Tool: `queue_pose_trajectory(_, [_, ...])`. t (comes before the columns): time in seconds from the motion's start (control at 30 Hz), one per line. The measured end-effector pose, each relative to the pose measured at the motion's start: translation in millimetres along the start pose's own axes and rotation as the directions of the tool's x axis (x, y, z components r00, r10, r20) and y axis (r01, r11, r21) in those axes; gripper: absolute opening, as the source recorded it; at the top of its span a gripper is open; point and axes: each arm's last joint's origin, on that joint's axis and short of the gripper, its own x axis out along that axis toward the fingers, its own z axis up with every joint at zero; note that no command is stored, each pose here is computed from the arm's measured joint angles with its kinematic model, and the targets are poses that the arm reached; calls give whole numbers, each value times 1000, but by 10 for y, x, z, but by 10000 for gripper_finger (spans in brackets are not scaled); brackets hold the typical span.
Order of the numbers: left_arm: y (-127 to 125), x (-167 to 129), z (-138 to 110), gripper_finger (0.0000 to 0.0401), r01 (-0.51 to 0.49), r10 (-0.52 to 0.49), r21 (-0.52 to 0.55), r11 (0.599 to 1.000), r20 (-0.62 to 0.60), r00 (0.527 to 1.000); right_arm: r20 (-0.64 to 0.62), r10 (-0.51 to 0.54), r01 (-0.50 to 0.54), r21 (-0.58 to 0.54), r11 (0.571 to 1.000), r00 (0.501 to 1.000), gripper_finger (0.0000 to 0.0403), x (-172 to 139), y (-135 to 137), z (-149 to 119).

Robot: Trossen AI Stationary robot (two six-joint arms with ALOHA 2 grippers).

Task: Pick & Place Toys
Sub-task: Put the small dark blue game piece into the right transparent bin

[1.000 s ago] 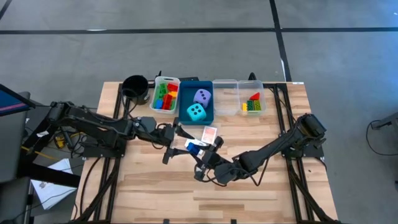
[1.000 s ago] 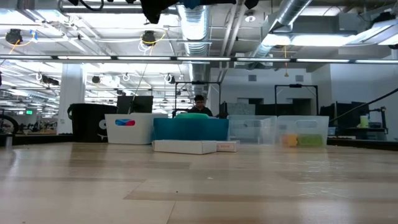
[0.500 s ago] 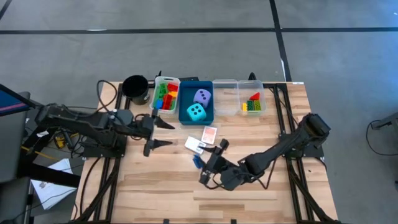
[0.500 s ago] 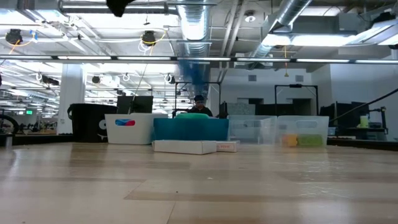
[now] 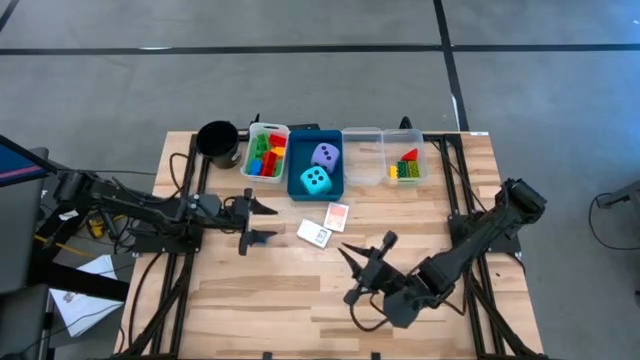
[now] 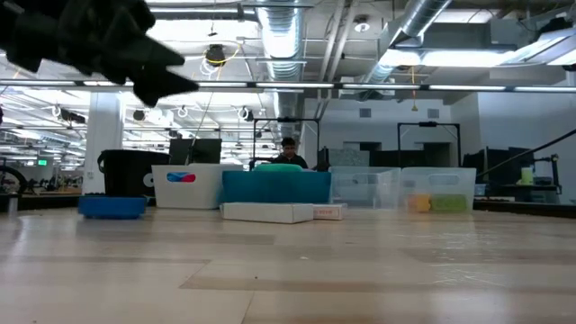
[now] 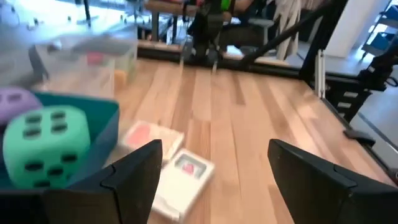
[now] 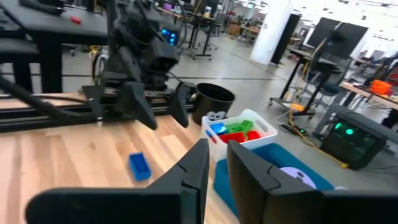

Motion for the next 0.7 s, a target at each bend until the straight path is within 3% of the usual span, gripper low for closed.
queue_pose_trajectory(0.13, [57,-15,-138,285,-50,49,-48,998,-31,998,-7,25,-25,-18,1000,1000,51,-26,46,-43])
queue_pose_trajectory(0.33, [88,-52,-359,285,-47,44,-27,999,-104,994,-22,22,-23,-47,999,1000,51,14,31,-69])
queue_pose_trajectory(0.5, [125,-93,-548,285,-49,91,149,988,-294,951,-25,16,-17,-48,999,1000,51,45,20,-68])
queue_pose_trajectory(0.7, [162,-162,-705,286,-57,144,202,978,-451,881,-38,19,-21,-50,999,999,51,109,2,-73])
